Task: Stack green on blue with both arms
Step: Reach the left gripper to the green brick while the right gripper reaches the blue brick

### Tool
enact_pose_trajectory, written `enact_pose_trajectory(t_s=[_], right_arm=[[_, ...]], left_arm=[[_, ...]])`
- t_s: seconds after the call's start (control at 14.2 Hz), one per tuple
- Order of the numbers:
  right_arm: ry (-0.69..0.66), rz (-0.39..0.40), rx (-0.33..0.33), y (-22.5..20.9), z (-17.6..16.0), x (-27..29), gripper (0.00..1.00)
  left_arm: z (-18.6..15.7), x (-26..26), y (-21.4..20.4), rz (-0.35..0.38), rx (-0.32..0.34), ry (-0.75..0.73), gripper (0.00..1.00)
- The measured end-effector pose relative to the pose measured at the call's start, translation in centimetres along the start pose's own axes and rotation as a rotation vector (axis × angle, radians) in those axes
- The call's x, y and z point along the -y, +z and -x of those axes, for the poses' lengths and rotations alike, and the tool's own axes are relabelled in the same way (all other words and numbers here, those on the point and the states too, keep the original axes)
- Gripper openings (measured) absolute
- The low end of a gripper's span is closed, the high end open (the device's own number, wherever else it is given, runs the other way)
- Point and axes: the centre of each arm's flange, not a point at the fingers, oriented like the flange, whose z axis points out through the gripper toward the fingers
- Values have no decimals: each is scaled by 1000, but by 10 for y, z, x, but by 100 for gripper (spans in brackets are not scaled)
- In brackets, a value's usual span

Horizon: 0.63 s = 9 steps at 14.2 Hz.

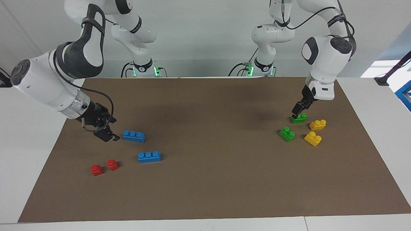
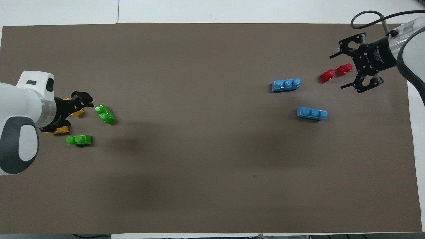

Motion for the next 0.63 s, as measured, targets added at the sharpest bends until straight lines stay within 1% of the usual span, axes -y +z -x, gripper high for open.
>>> enact_pose_trajectory(t_s=[0.14,0.28,0.49,0.63], right_arm=[[54,-12,37,20,-11,10,100],[116,-21,80,34,-18,19,100],[186,-58,192,46,-18,30,100],[200,-68,222,51,-19,33,100]], left_arm=[[-9,-8,28,26,-22,-62,100],[-17,-12,49,48,-41,-89,100],[-25,-12,68,65,-59,-101,100],[-26,-13,77,68,-61,-109,100]])
